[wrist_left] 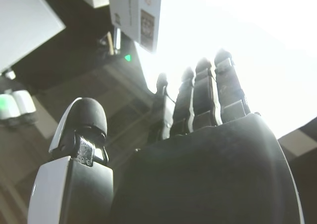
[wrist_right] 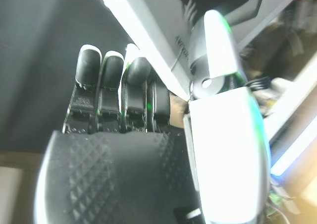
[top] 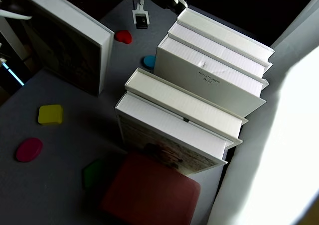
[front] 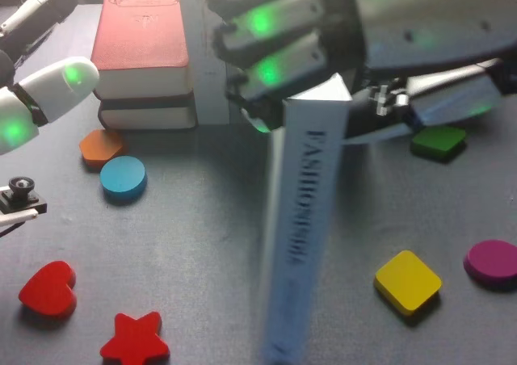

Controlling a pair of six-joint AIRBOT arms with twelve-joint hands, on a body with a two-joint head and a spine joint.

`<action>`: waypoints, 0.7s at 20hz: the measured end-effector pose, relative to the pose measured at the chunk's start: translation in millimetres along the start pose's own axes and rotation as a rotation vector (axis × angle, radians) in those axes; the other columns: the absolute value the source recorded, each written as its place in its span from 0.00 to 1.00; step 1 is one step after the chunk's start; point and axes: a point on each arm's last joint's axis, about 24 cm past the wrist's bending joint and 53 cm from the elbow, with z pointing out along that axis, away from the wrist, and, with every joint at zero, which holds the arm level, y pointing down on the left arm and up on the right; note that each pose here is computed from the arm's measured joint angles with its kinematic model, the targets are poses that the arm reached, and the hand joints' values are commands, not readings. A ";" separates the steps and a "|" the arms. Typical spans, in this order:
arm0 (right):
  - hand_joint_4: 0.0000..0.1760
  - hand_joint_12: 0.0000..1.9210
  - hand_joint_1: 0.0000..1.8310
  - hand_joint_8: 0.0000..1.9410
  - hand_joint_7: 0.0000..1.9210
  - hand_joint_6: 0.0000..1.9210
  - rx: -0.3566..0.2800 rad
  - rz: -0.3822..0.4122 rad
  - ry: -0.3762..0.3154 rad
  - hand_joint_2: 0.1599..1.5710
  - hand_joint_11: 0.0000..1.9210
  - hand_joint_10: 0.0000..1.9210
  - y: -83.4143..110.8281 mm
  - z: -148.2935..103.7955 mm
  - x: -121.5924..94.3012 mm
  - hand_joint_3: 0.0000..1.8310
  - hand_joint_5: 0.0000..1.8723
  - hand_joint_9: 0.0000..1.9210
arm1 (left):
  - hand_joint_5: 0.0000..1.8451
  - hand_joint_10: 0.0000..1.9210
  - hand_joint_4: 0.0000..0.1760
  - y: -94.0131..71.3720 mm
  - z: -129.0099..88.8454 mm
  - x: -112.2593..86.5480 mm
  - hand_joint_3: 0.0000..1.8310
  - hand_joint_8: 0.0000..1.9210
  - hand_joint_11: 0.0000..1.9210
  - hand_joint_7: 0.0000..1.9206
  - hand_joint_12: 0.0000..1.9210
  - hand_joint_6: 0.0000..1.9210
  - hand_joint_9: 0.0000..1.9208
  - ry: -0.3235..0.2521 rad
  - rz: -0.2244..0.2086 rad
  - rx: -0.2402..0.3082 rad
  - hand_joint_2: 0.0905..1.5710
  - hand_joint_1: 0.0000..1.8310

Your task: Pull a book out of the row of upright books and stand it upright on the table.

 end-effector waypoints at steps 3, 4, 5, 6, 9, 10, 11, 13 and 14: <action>0.00 1.00 0.59 1.00 0.15 0.79 0.063 0.058 0.037 0.89 0.00 1.00 -32.1 3.0 13.9 0.00 0.34 0.00 | 0.02 0.00 0.43 -0.1 0.0 -0.5 0.00 0.00 0.00 0.00 0.00 0.01 0.00 -0.002 0.000 0.000 0.84 0.08; 0.00 1.00 0.59 1.00 0.15 0.79 0.086 0.075 0.031 0.89 0.00 1.00 -42.8 1.7 12.0 0.00 0.34 0.00 | 0.01 0.00 0.50 0.3 0.1 -1.3 0.01 0.00 0.00 0.00 0.00 0.00 0.00 -0.003 0.002 0.001 0.86 0.09; 0.00 1.00 0.59 1.00 0.15 0.79 0.114 0.112 0.020 0.89 0.00 1.00 -54.7 -0.8 10.3 0.00 0.34 0.00 | 0.02 0.00 0.52 0.1 0.1 -1.1 0.01 0.00 0.00 0.00 0.00 0.01 0.00 -0.006 -0.001 0.004 0.86 0.07; 0.23 0.84 0.64 0.37 0.03 0.38 0.123 0.121 0.015 0.63 0.02 0.53 -59.0 -0.6 9.1 0.00 0.07 0.00 | 0.04 0.00 0.44 0.7 0.0 0.1 0.00 0.00 0.00 0.00 0.00 0.01 0.00 -0.003 -0.002 0.003 0.86 0.08; 0.41 0.77 0.64 0.01 0.00 0.01 0.147 0.163 0.014 0.54 0.00 0.19 -72.8 -2.7 12.1 0.00 0.00 0.00 | 0.05 0.00 0.41 2.4 -0.1 1.2 0.00 0.00 0.00 0.00 0.00 0.01 0.00 -0.002 -0.004 -0.001 0.86 0.10; 0.30 0.65 0.62 0.00 0.00 0.00 0.152 0.157 0.021 0.54 0.00 0.10 -74.0 -2.9 13.9 0.00 0.00 0.00 | 0.05 0.00 0.39 2.0 -0.1 1.2 0.00 0.00 0.00 0.00 0.00 0.01 0.00 -0.002 -0.004 0.000 0.86 0.11; 0.22 0.71 0.61 0.00 0.00 0.00 0.153 0.168 0.018 0.52 0.00 0.10 -75.2 -4.0 14.3 0.00 0.00 0.03 | 0.05 0.00 0.40 2.3 -0.1 0.7 0.00 0.00 0.00 0.00 0.00 0.01 0.00 -0.004 -0.004 -0.001 0.85 0.10; 0.48 0.66 0.58 0.00 0.00 0.00 0.152 0.180 0.004 0.51 0.00 0.00 -75.7 -4.4 11.1 0.00 0.00 0.00 | 0.05 0.00 0.40 2.1 0.0 -0.3 0.00 0.00 0.00 0.00 0.00 0.01 0.00 -0.008 -0.005 0.000 0.85 0.10; 0.56 0.72 0.59 0.00 0.00 0.00 0.153 0.180 0.004 0.51 0.00 0.00 -76.2 -4.7 11.0 0.00 0.00 0.00 | 0.06 0.00 0.40 2.0 -0.1 0.3 0.00 0.00 0.00 0.00 0.00 0.01 0.00 -0.006 -0.004 0.000 0.85 0.11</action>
